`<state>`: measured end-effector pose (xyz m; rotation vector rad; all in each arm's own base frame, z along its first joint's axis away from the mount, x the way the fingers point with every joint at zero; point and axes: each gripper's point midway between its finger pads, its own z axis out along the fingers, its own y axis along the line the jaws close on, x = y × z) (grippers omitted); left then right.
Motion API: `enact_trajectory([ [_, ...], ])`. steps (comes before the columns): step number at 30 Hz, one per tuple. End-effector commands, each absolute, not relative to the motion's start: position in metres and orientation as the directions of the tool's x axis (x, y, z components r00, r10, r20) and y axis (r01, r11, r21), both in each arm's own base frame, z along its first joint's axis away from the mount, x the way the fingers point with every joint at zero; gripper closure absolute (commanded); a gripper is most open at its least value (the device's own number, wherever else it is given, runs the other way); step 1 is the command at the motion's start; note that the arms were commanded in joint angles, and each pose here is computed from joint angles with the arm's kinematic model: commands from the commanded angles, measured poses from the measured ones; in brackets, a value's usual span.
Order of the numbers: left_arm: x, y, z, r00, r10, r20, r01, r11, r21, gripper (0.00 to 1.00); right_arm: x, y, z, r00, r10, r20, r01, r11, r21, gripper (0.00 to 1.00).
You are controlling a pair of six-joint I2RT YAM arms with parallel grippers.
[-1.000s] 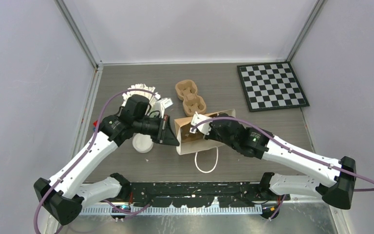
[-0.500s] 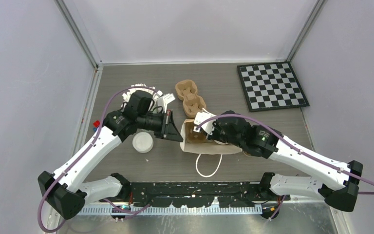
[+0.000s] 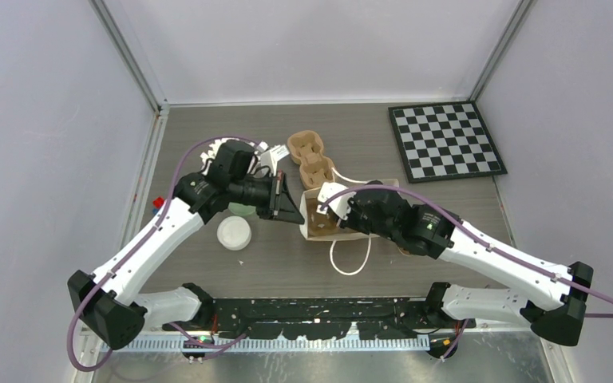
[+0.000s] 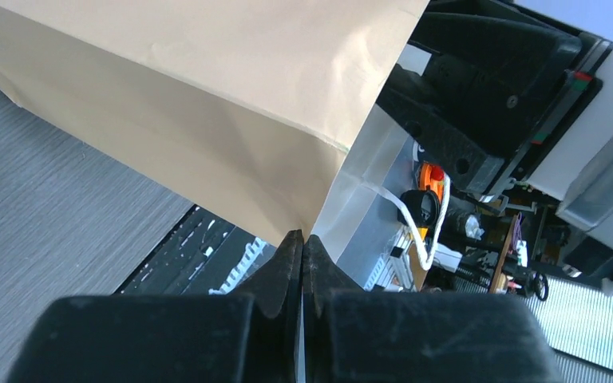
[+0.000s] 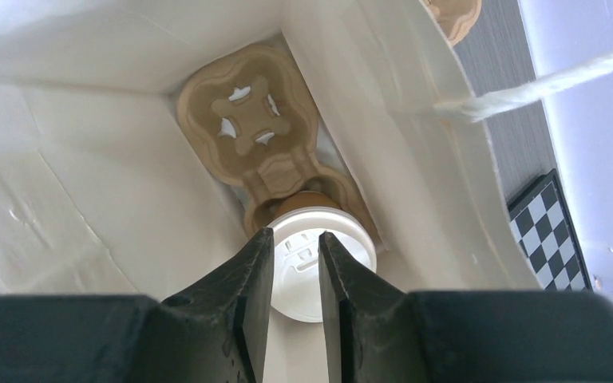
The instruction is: Pack the takeout coffee
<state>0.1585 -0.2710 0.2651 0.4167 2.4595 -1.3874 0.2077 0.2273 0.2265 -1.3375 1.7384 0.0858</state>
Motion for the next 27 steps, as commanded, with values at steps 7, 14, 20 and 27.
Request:
enact_trajectory([
  [7,0.169,-0.276,0.278,-0.93,0.072,-0.36,0.343,0.522,-0.781,1.0,0.223,0.232,0.251,-0.085,-0.645,-0.759,-0.759,0.536,-0.37,0.62],
  [14,0.176,-0.276,0.28,-0.945,0.044,-0.324,0.296,0.538,-0.79,1.0,0.223,0.234,0.253,-0.119,-0.642,-0.757,-0.778,0.534,-0.331,0.56],
  [20,0.184,-0.274,0.284,-0.954,0.018,-0.3,0.261,0.545,-0.796,1.0,0.218,0.237,0.252,-0.095,-0.661,-0.744,-0.819,0.477,-0.319,0.56],
  [27,0.191,-0.269,0.282,-0.967,-0.006,-0.256,0.207,0.568,-0.796,1.0,0.221,0.245,0.27,-0.078,-0.636,-0.768,-0.82,0.479,-0.314,0.57],
])
